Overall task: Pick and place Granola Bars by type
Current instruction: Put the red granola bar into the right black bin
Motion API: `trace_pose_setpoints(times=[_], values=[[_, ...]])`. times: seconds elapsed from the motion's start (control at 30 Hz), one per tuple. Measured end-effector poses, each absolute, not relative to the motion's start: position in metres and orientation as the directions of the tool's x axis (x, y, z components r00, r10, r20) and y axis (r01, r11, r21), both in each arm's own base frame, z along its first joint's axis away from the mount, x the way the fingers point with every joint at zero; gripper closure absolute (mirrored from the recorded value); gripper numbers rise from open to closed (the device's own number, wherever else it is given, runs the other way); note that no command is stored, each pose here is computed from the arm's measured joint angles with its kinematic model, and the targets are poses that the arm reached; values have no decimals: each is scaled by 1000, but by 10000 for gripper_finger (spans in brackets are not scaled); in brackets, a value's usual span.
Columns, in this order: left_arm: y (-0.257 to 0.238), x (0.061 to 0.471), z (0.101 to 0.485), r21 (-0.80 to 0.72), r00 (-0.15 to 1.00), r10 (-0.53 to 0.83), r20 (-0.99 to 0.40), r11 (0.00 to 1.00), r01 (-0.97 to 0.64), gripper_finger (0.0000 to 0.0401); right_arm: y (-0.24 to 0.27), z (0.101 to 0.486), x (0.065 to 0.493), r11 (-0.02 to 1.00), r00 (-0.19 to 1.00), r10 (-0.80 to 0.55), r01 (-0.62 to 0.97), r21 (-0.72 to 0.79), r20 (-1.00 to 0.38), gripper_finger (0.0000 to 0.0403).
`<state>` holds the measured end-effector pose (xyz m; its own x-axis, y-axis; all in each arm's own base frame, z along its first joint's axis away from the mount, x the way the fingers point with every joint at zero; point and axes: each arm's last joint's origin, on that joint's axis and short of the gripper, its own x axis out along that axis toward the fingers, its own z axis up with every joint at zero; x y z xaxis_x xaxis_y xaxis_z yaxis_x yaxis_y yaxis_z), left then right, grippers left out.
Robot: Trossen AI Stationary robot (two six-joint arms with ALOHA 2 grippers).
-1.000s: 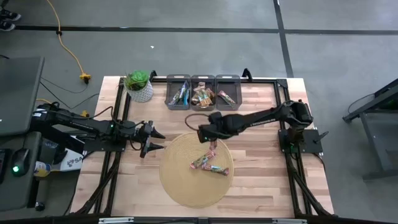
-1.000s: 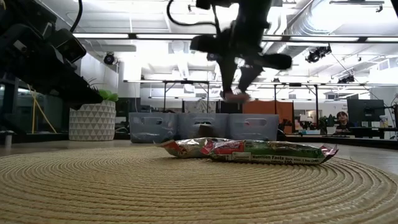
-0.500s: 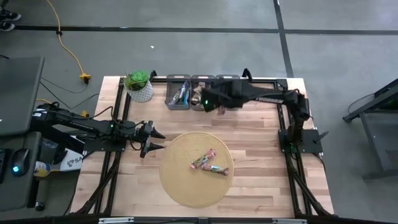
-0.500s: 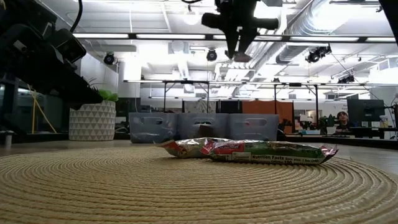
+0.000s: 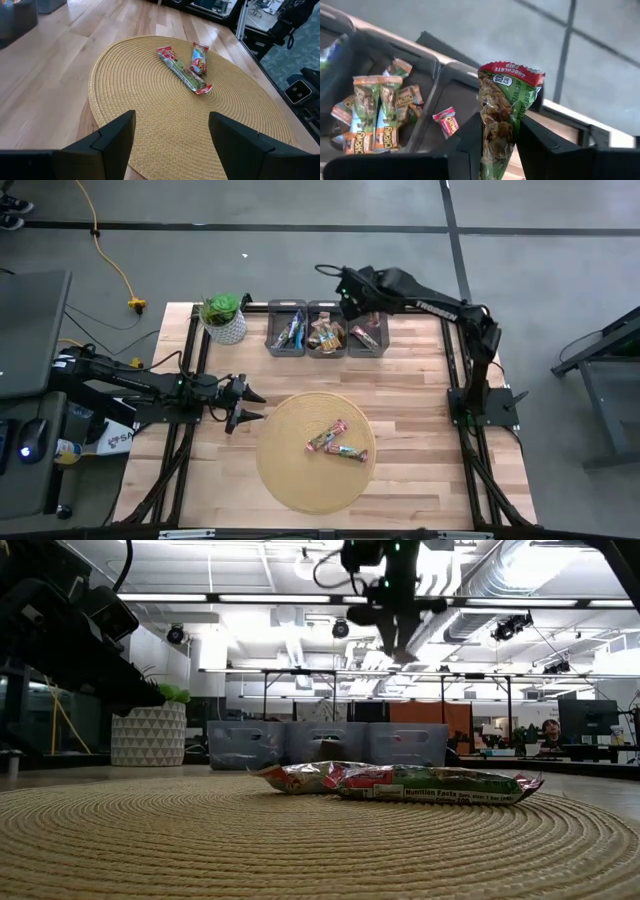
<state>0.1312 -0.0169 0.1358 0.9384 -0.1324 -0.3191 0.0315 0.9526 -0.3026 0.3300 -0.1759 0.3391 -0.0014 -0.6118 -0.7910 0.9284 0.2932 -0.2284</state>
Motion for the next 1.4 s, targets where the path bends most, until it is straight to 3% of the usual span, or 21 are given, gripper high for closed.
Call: trace_pose_setpoints(times=[0.67, 1.4], values=[[-17, 131, 136, -303, 938, -133, -319, 952, 32, 153, -229, 225, 308, 336, 125, -365, 942, -5, -922, 309], [-17, 131, 136, -303, 939, -133, -319, 952, 32, 153, -246, 219, 293, 333, 162, -300, 941, 56, -940, 309]])
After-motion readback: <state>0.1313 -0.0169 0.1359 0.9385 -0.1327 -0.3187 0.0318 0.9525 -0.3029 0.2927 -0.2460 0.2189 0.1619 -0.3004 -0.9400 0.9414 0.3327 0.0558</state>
